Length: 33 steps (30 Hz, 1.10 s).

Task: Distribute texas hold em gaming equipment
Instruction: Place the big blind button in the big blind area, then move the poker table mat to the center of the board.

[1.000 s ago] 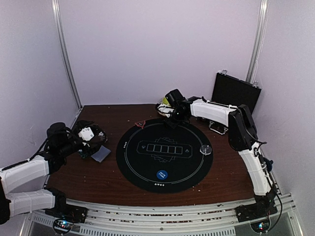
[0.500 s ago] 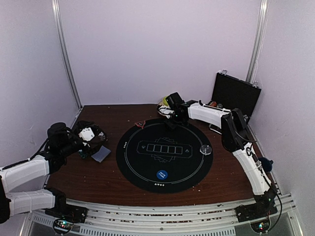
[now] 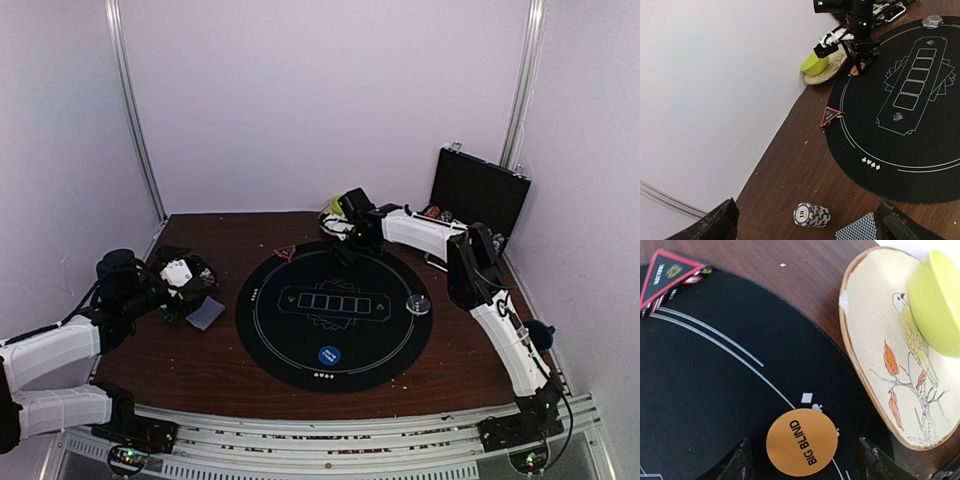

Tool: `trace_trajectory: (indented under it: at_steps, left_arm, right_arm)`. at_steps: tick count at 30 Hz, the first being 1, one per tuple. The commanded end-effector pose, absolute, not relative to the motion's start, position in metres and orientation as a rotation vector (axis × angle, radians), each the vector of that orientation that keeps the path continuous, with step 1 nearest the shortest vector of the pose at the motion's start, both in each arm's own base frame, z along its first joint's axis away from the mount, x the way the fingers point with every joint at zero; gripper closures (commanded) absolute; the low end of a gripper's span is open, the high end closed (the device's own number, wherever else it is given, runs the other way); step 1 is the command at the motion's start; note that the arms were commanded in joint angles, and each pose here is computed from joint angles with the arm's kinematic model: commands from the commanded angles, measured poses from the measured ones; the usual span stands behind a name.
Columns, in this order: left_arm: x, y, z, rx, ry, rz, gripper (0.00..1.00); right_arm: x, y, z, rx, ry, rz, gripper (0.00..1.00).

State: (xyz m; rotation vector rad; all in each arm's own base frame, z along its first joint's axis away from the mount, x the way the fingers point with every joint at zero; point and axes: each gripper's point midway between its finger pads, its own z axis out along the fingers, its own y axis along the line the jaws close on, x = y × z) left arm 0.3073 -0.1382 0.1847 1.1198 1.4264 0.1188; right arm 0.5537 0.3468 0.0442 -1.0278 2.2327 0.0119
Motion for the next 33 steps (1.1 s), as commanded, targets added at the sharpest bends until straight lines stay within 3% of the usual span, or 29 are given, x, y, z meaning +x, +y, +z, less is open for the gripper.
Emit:
trace_trajectory:
  at_steps: [1,6,11,23,33]
  left_arm:
    - [0.308,-0.137,0.183,1.120,1.419,0.129,0.02]
    - [0.308,-0.137,0.183,1.120,1.419,0.128,0.02]
    - [0.308,-0.137,0.182,1.122,1.422,0.128,0.02]
    - [0.304,-0.138,0.188,1.124,1.403,0.115,0.02]
    - [0.300,-0.139,0.191,1.131,1.392,0.108,0.02]
  right_arm:
    - [0.550,0.346,0.054,-1.051,2.244,0.036,0.25]
    - [0.532,0.349,0.097,-1.110,2.215,0.048,0.15]
    - [0.471,0.353,0.133,-1.368,2.114,0.000,0.13]
    - [0.281,0.339,0.089,-1.945,1.813,-0.073,0.18]
    - [0.198,0.329,0.045,-2.221,1.664,0.034,0.29]
